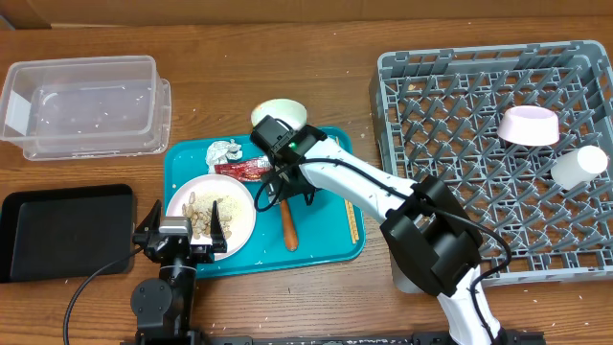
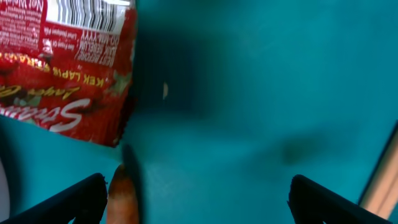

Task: Sort waste into correct bins and load items into the dishwasher
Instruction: 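Reach the right gripper to the large white bowl on the tray, then grasp the large white bowl rim and lift it off the tray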

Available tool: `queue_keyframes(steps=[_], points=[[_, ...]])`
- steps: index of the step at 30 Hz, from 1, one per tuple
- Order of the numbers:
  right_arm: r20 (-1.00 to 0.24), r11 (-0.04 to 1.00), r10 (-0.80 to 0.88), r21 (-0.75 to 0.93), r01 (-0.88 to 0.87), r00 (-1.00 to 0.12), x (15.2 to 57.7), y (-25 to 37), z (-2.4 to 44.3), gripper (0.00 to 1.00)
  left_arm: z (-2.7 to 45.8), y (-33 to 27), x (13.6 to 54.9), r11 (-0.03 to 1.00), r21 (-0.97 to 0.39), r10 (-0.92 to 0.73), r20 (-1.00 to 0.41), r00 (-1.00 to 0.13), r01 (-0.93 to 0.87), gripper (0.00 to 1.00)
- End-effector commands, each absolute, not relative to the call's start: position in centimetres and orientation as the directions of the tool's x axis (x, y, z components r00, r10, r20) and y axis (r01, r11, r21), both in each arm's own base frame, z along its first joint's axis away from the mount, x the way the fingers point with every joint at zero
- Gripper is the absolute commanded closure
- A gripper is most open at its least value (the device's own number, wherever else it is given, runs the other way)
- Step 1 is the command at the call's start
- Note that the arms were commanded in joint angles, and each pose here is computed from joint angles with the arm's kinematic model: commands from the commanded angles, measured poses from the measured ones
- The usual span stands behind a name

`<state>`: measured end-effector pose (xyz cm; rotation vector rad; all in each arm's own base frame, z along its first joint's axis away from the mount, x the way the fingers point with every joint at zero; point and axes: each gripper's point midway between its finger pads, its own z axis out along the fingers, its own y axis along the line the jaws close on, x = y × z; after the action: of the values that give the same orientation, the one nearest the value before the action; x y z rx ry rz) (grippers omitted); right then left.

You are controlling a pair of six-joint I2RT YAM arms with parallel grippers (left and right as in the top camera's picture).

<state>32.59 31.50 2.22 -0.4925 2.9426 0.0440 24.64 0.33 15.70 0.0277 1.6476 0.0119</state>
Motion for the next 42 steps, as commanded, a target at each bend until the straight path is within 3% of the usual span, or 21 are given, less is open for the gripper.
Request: queue_keyframes(steps=[1, 10, 20, 25, 30, 34, 42], points=[[-0.177, 0.948, -0.319, -0.039, -0.317, -0.931, 33.0, 31.1, 2.9, 0.05, 15.7, 0.2, 24.6, 0.999, 0.044, 0.045, -0.996, -0.071, 0.016, 0.00], [-0.181, 0.948, -0.318, -0.053, -0.314, -0.931, 33.6, 31.3, 9.0, 0.05, 15.7, 0.2, 24.6, 0.999, 0.044, 0.045, -0.996, -0.071, 0.016, 0.00], [-0.463, 0.945, -0.242, 0.087, -0.315, -0.853, 39.2, 35.6, 17.2, 0.00, 15.7, 0.2, 24.6, 0.999, 0.044, 0.045, -0.996, -0.071, 0.016, 0.00], [-0.561, 0.952, -0.150, 0.141, -0.272, -0.814, 44.2, 35.5, 17.2, 0.01, 15.7, 0.2, 24.6, 0.999, 0.044, 0.045, -0.996, -0.071, 0.016, 0.00], [-0.550, 0.962, -0.010, 0.222, -0.159, -0.835, 49.8, 31.7, 14.7, 0.07, 15.7, 0.2, 24.6, 0.999, 0.044, 0.045, -0.996, -0.071, 0.016, 0.00], [-0.517, 0.926, 0.049, 0.345, -0.155, -0.855, 52.1, 29.9, 14.3, 0.08, 15.7, 0.2, 24.6, 0.999, 0.044, 0.045, -0.996, -0.071, 0.016, 0.00], [-0.552, 0.924, 0.050, 0.342, -0.171, -0.832, 52.8, 31.0, 13.8, 0.15, 15.7, 0.2, 24.6, 0.999, 0.044, 0.045, -0.996, -0.071, 0.016, 0.00]])
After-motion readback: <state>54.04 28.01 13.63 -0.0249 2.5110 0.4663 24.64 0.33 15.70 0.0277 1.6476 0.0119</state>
